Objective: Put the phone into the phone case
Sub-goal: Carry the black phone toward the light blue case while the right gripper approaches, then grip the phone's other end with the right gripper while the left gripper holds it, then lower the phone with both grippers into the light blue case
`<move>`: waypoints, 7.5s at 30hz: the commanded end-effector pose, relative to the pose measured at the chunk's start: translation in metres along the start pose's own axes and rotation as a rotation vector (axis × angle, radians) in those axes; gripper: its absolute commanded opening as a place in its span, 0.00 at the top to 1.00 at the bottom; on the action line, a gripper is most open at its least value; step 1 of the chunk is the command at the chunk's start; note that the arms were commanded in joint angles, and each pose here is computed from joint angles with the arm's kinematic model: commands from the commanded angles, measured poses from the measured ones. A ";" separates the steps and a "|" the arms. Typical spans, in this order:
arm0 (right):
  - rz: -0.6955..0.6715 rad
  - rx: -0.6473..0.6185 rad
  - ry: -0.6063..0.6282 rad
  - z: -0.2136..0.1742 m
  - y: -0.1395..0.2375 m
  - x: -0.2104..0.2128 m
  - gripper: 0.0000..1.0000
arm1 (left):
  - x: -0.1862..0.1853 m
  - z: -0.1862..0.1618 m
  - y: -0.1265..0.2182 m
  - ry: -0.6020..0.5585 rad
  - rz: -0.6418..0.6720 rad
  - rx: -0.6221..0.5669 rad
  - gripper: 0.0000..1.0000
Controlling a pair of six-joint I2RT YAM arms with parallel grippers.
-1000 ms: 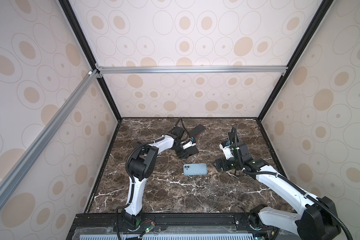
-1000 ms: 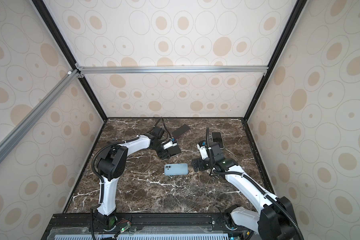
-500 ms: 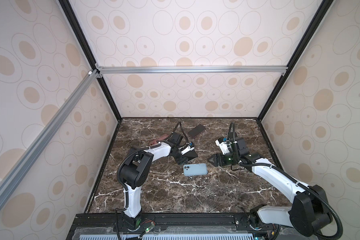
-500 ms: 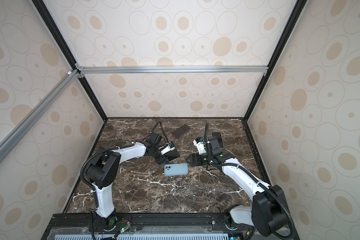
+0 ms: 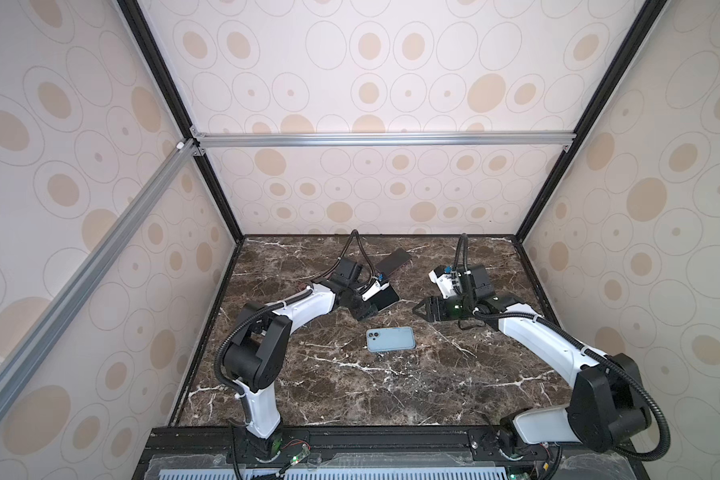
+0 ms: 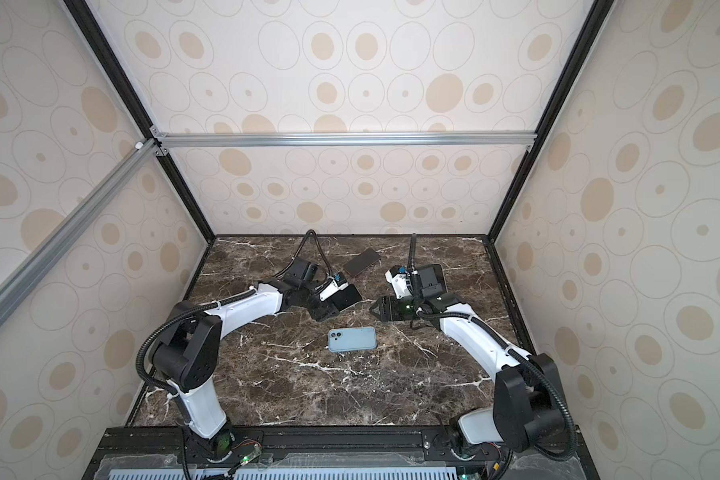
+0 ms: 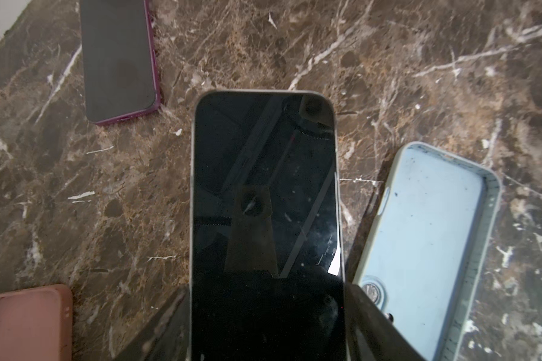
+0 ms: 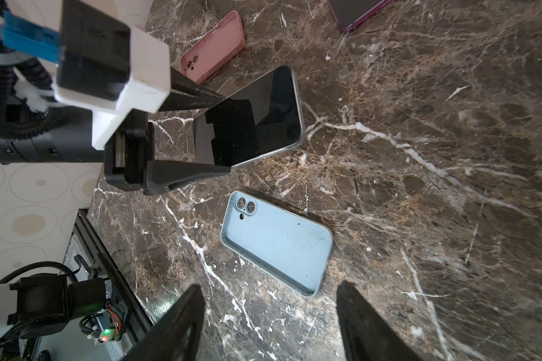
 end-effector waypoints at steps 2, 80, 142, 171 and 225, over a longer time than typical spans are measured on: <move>0.071 0.032 -0.058 0.005 0.003 0.006 0.36 | -0.008 0.032 0.023 -0.029 -0.018 -0.123 0.98; 0.133 -0.045 -0.018 -0.004 -0.010 0.030 1.00 | -0.060 0.020 0.075 0.675 0.070 -0.365 0.15; 0.132 0.059 -0.246 -0.066 -0.089 0.005 0.93 | -0.089 -0.070 -0.014 0.985 -0.102 -0.152 0.74; -0.157 0.271 -0.137 -0.089 -0.083 -0.032 0.58 | -0.091 -0.084 -0.002 1.010 -0.174 -0.221 0.72; -0.191 0.384 -0.111 -0.107 -0.096 -0.043 0.85 | -0.094 -0.095 -0.013 0.929 -0.242 0.055 0.80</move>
Point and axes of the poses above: each gripper's point midway between its finger pads, its own y axis back along the fingers, its own x axis along the line the jaws close on, z = x × y, the point moved 1 cm from there along y, back along the fingers, and after that the axes turned 3 degrees about -y, right-handed, at the moved point
